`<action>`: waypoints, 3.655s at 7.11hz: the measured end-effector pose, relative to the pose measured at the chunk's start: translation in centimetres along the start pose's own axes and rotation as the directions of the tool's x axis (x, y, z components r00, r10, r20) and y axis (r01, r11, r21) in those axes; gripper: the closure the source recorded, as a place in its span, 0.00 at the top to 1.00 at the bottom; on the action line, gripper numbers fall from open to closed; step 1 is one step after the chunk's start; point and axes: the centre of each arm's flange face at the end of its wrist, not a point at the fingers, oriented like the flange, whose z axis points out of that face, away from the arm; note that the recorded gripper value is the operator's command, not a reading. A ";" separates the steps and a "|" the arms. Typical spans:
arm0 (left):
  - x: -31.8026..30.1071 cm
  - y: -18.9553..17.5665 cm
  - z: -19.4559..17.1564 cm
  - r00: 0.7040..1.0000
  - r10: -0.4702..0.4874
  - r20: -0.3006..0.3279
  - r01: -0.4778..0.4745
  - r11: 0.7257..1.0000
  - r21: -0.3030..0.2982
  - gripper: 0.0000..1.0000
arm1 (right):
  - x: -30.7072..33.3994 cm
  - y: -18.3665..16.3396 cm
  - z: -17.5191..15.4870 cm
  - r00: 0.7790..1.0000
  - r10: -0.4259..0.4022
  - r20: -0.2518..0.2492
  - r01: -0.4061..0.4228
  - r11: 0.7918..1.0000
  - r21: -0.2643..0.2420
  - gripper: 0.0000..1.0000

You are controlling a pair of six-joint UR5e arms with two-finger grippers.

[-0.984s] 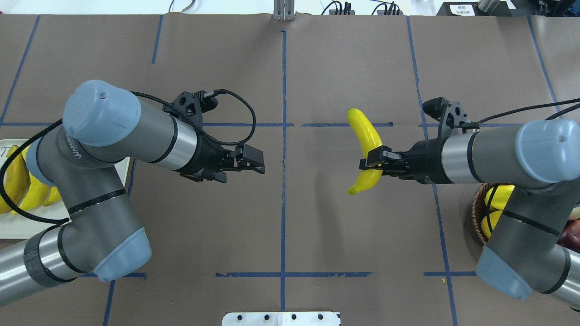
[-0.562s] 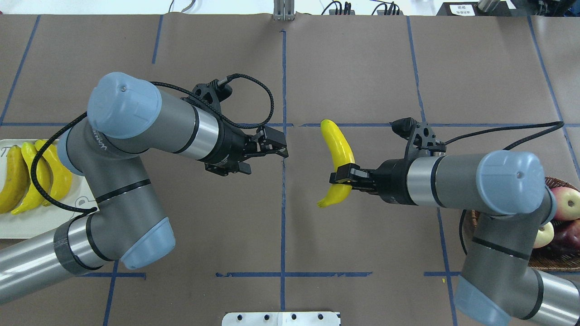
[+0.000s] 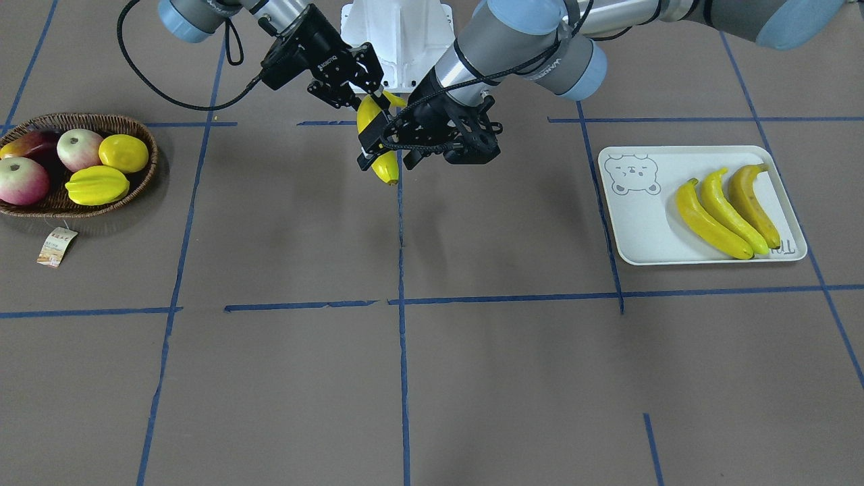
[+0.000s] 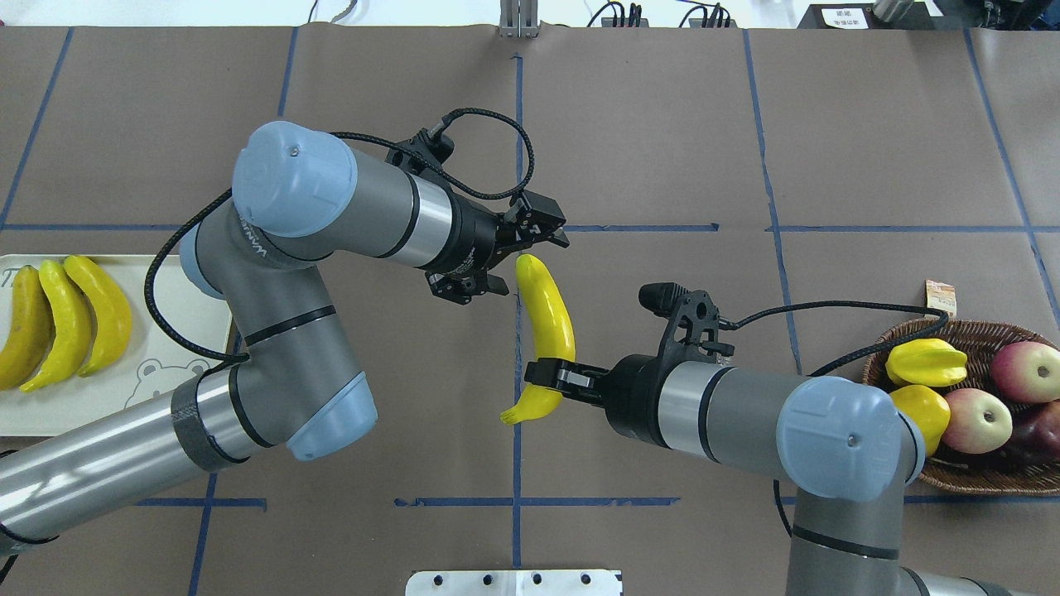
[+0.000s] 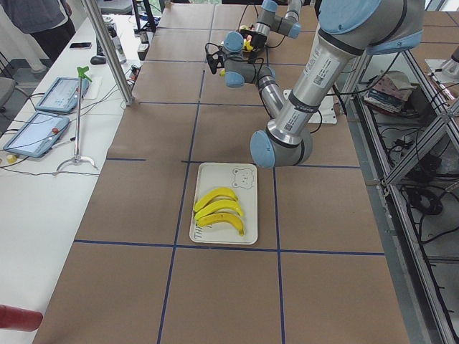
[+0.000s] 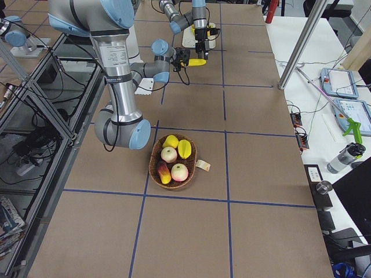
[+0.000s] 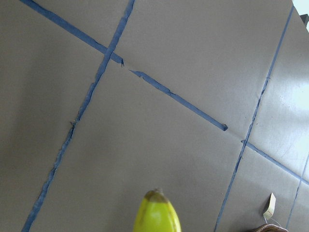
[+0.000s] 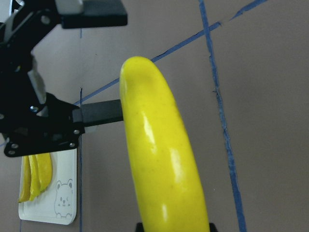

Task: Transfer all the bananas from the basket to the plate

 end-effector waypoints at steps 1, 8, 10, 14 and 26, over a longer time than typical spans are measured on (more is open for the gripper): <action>-0.1 -0.1 0.4 1.000 -0.003 0.006 0.003 1.000 0.001 0.89 | -0.1 0.3 0.1 1.000 0.000 0.003 0.000 1.000 0.003 0.06; -0.8 0.7 1.5 1.000 -0.003 0.023 0.003 1.000 -0.014 0.60 | -0.8 0.5 0.3 1.000 0.000 0.013 0.000 1.000 0.006 0.06; -1.0 0.7 1.5 1.000 -0.001 0.024 0.002 1.000 -0.015 0.55 | -0.7 0.5 0.3 1.000 -0.001 0.010 0.001 1.000 0.007 0.06; -1.3 0.6 1.4 1.000 0.005 0.026 -0.005 1.000 -0.016 0.55 | -0.6 0.3 0.4 1.000 -0.004 0.008 0.003 1.000 0.012 0.06; -1.7 -0.4 0.7 1.000 0.012 0.029 -0.011 1.000 -0.003 0.00 | -1.5 -2.2 -0.9 1.000 0.003 -0.011 -0.002 1.000 0.017 1.00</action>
